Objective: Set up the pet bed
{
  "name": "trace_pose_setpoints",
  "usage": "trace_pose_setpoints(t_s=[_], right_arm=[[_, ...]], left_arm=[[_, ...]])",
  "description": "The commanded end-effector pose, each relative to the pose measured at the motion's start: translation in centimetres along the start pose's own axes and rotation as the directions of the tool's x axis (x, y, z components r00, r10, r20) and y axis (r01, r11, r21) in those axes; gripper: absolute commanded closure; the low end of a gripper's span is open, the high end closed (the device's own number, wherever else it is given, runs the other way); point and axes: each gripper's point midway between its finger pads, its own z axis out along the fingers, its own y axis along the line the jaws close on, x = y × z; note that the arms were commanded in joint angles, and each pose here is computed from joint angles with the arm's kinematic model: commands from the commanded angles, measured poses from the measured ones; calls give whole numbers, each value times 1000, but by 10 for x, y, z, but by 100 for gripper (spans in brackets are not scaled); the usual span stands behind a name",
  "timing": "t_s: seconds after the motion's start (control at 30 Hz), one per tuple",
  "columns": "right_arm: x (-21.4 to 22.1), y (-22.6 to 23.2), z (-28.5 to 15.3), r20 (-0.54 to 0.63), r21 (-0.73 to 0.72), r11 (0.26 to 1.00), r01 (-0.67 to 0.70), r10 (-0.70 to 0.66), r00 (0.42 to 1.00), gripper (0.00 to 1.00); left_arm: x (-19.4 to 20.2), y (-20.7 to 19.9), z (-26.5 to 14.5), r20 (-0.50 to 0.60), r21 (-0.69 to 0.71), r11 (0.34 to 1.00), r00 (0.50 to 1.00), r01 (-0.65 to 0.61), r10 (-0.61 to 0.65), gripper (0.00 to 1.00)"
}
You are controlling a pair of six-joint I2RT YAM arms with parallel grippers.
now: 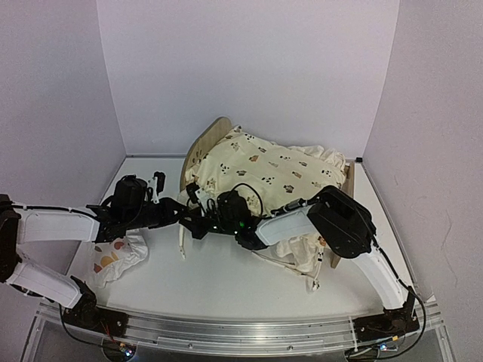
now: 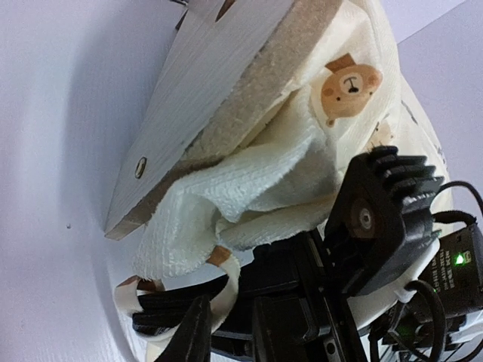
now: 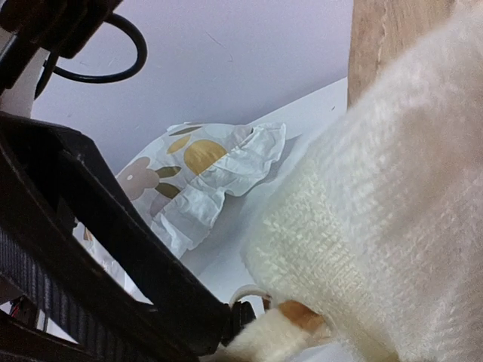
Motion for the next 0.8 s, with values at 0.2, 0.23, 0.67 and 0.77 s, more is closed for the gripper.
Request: trace_pose_setpoints(t_s=[0.2, 0.23, 0.67, 0.77], right_arm=[[-30, -1, -3, 133, -61, 998, -11, 19, 991, 100], [-30, -2, -2, 137, -63, 998, -17, 25, 990, 100], [-31, -11, 2, 160, -100, 994, -43, 59, 985, 100], [-30, -12, 0, 164, -114, 993, -36, 54, 985, 100]], left_arm=[[-37, -25, -19, 68, 8, 998, 996, -55, 54, 48], [-40, -24, -23, 76, -12, 998, 995, -61, 62, 44], [-68, 5, -54, 113, -247, 966, 988, -77, 107, 31], [-61, 15, -37, 35, -218, 974, 997, -64, 73, 42]])
